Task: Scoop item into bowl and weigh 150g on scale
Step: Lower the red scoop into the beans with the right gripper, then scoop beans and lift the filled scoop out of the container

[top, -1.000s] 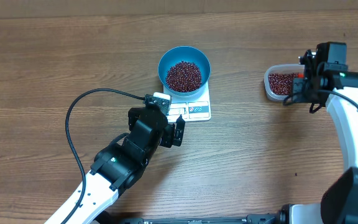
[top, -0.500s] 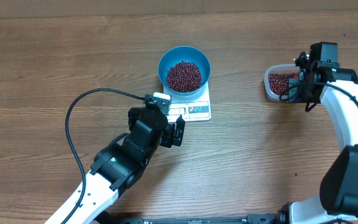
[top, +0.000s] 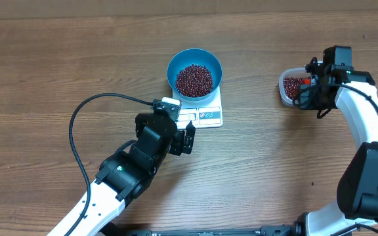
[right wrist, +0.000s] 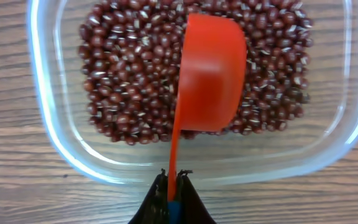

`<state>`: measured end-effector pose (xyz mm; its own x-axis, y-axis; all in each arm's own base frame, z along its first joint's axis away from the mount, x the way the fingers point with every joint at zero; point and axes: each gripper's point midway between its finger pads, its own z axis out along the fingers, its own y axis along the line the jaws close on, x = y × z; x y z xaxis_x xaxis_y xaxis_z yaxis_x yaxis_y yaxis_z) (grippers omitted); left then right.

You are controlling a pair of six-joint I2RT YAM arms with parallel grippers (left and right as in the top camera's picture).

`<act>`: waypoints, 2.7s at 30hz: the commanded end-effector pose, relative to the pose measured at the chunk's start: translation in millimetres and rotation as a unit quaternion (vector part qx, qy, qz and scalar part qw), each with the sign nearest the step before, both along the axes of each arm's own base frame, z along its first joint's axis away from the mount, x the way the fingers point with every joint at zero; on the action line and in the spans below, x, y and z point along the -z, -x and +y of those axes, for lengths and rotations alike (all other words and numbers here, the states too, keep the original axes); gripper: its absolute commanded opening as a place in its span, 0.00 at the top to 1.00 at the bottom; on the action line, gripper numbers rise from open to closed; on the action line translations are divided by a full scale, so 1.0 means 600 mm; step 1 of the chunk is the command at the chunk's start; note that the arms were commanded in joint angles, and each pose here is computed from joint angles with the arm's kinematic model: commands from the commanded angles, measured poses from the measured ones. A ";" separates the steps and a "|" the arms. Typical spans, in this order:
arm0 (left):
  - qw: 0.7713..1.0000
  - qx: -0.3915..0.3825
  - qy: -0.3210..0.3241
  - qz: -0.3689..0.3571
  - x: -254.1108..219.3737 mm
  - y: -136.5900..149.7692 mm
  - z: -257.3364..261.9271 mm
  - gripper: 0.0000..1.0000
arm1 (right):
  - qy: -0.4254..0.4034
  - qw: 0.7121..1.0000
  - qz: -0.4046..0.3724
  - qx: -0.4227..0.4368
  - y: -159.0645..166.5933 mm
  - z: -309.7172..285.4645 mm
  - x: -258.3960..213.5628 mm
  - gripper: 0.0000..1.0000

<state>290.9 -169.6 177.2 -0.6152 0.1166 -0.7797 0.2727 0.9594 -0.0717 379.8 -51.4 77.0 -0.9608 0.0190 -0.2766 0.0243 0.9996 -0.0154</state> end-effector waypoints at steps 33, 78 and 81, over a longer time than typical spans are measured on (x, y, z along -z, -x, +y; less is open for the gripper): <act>1.000 -0.013 0.010 -0.009 -0.017 -0.008 0.002 0.00 | -0.130 0.990 -0.025 -0.043 -0.019 0.078 -0.016 0.96; 1.000 -0.013 0.009 -0.010 -0.017 -0.008 0.002 0.01 | -0.278 0.958 -0.068 0.021 -0.010 0.013 -0.053 0.96; 1.000 -0.013 0.009 -0.009 -0.017 -0.008 0.002 0.00 | -0.286 0.955 -0.073 0.025 -0.010 0.008 -0.056 0.96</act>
